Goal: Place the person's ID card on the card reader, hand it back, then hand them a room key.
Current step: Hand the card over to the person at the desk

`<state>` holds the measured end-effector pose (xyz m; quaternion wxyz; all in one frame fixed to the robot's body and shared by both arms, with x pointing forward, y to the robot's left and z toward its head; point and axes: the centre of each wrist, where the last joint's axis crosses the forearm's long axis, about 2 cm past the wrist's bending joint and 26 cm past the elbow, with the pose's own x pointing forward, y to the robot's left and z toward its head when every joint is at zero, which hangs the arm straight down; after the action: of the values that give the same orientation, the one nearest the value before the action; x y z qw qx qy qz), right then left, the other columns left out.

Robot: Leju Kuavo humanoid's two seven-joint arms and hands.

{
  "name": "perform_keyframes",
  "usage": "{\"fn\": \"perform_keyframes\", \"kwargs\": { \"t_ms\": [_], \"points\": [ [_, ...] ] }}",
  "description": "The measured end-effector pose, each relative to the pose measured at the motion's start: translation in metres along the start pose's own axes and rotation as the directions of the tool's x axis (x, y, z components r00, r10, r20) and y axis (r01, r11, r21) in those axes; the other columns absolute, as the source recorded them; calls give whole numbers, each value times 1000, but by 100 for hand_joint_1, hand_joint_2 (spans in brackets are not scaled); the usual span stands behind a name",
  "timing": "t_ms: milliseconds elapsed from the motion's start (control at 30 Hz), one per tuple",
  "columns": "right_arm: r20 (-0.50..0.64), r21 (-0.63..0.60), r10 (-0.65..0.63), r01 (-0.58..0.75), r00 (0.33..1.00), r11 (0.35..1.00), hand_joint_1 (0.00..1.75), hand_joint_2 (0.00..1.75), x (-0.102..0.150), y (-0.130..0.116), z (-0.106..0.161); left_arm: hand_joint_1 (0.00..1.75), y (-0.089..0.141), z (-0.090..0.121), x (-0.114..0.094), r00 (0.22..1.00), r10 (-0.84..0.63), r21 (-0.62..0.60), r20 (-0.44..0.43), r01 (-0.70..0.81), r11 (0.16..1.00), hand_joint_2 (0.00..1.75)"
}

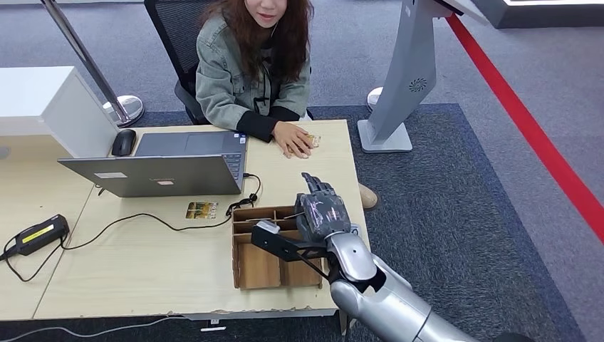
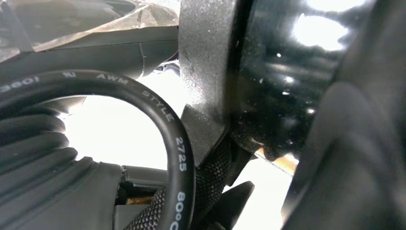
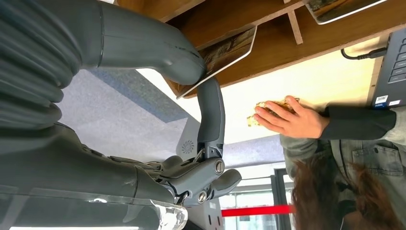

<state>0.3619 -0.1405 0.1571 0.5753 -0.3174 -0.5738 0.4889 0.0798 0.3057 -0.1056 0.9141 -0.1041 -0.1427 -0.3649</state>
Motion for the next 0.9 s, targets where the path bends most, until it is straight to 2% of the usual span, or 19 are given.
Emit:
{"fn": "perform_keyframes", "kwargs": {
  "t_ms": [200,367,433,900],
  "points": [
    [4,-3,-17,17,1000,1000,139,175,0,3,0,0,0,0,0,1000,-2,0,0,2,1000,0],
    [5,-4,-27,27,1000,1000,169,175,2,5,-1,0,0,0,0,1000,-6,0,-1,6,1000,0],
    [4,-4,-30,30,1000,1000,175,175,2,6,-1,0,0,0,0,1000,-6,0,0,6,1000,0],
    [0,-17,-39,39,999,999,175,175,1,4,-1,0,0,0,0,1000,-4,3,0,4,1000,0]
  ]
}}
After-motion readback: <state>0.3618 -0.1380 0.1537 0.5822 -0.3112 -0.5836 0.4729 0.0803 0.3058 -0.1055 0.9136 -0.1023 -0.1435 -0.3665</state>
